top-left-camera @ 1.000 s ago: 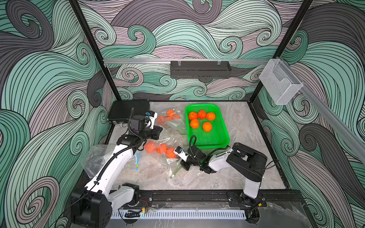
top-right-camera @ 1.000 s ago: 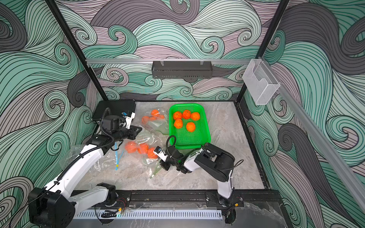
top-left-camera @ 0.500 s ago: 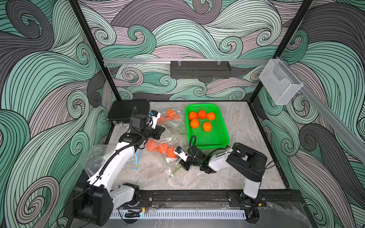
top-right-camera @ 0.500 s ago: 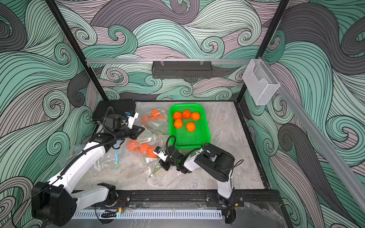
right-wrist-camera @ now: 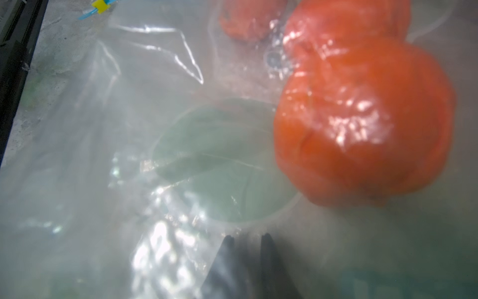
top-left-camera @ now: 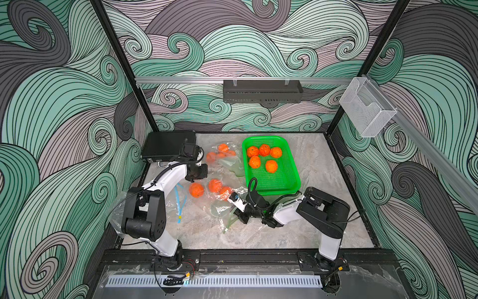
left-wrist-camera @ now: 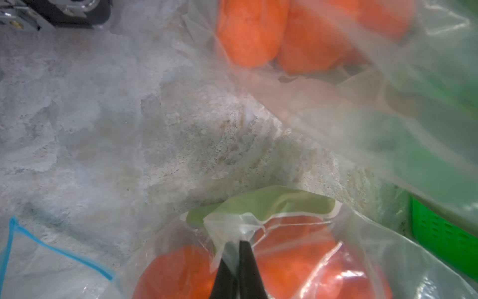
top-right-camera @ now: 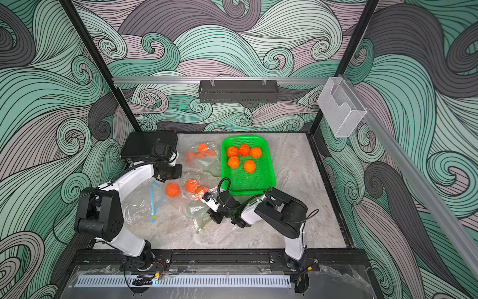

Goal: Open the zip-top bag and take out the orange
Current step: Adjust the zipper food storage bag at the center of the board, then pick up the orange from the zipper food storage bag.

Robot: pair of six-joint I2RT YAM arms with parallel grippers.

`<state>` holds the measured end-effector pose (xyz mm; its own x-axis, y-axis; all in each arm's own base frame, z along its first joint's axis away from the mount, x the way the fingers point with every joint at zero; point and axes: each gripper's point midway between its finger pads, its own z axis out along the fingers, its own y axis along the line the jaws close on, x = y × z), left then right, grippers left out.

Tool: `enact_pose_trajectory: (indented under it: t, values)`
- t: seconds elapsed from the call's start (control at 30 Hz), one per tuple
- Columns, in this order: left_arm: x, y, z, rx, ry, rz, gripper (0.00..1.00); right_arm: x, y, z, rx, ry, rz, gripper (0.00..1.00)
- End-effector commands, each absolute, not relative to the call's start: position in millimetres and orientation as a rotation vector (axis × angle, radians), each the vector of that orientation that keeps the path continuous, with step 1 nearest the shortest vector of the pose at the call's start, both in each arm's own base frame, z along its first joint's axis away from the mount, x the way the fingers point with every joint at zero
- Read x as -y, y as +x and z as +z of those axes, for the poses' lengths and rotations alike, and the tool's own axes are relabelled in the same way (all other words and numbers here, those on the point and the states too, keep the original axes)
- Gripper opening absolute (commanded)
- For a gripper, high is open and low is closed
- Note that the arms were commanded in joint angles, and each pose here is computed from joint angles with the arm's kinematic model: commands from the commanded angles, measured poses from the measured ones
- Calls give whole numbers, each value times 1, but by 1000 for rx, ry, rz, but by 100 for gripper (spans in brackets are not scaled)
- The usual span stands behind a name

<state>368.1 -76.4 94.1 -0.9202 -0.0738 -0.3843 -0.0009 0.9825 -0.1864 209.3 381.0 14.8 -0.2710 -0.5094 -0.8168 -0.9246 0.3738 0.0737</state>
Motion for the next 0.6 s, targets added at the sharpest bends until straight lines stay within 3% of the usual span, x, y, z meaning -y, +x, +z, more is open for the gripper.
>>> enact_pose_trajectory:
  t: [0.0, 0.3, 0.57]
  values:
    - [71, 363, 81, -2799, -112, -230, 3, -364, 200, 5, -1960, -1268, 702, 31]
    - [77, 362, 60, -2908, -207, -291, 0, -369, 216, 52, -1867, -1191, 686, 60]
    - [76, 353, 44, -3063, -309, -266, 0, -396, 235, 57, -1881, -1206, 668, 74]
